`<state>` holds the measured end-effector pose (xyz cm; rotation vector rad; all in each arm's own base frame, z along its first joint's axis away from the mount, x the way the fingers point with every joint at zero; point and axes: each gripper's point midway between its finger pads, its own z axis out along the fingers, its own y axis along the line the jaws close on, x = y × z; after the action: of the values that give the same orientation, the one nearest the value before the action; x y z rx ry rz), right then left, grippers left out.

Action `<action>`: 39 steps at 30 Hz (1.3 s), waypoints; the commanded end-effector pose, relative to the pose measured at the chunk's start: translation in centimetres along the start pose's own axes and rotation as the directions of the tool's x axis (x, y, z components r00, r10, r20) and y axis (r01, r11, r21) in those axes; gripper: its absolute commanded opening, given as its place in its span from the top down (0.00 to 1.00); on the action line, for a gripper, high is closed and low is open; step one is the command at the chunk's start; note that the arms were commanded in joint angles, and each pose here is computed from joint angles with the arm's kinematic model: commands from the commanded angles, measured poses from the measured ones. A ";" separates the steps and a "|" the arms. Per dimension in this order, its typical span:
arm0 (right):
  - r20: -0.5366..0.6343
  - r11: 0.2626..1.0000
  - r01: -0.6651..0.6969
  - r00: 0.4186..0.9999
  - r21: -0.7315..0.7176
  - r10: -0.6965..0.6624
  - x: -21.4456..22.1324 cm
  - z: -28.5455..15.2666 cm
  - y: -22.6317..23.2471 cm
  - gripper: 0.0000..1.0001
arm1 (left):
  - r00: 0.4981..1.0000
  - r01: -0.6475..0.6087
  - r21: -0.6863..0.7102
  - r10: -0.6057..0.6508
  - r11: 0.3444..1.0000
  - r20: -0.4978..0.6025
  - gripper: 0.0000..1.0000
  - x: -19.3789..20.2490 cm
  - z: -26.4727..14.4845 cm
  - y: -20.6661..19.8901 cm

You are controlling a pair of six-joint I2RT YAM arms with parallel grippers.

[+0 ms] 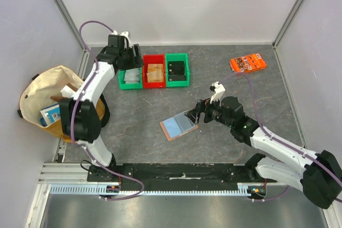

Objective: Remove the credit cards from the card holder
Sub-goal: Place the credit card in the storage box, then remove the credit card from the card holder.

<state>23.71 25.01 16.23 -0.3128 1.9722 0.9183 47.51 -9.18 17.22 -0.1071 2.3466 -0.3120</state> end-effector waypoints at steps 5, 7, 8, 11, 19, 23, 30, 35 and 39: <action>-0.059 0.999 0.037 0.998 0.008 -0.037 0.3 2.2 -0.4 0.07 | 0.994 -0.044 0.258 0.015 0.965 0.112 0.26 6.5 -10.1 -12.6; -0.082 0.999 0.040 0.996 0.008 -0.039 0.8 2.8 -0.6 0.10 | 0.995 -0.060 0.280 0.035 0.958 0.093 0.27 9.7 -10.8 -13.8; -0.094 0.999 0.037 0.995 0.004 -0.036 1.1 3.1 -0.6 0.12 | 0.997 -0.050 0.303 0.028 0.952 0.078 0.28 11.4 -11.2 -14.2; -0.131 0.999 0.037 0.991 0.012 -0.035 2.2 4.0 -0.9 0.18 | 1.000 -0.013 0.356 0.003 0.934 0.027 0.33 16.2 -12.0 -14.9; -0.244 0.999 0.022 0.970 0.049 -0.010 5.5 5.7 -1.7 0.30 | 0.993 0.054 0.463 0.003 0.885 -0.121 0.49 26.9 -12.0 -17.2; -0.271 0.994 0.026 0.963 0.104 0.003 6.7 6.0 -2.7 0.35 | 0.990 0.013 0.419 0.046 0.908 -0.131 0.53 28.5 -10.3 -17.2; -0.321 0.991 0.035 0.947 0.131 0.009 8.2 6.1 -3.5 0.39 | 0.985 -0.016 0.336 0.073 0.942 -0.157 0.63 30.1 -8.3 -16.0; -0.355 0.989 0.039 0.935 0.146 0.016 9.3 6.0 -3.9 0.41 | 0.973 -0.031 0.258 0.088 0.966 -0.212 0.75 32.0 -7.3 -14.2; -0.373 0.987 0.042 0.928 0.157 0.020 10.0 5.9 -4.1 0.42 | 0.965 -0.038 0.204 0.089 0.978 -0.247 0.85 33.1 -6.8 -12.9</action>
<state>23.53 27.14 3.72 -0.4257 2.3904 0.7333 18.67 -26.50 3.29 0.1764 2.5301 -0.6180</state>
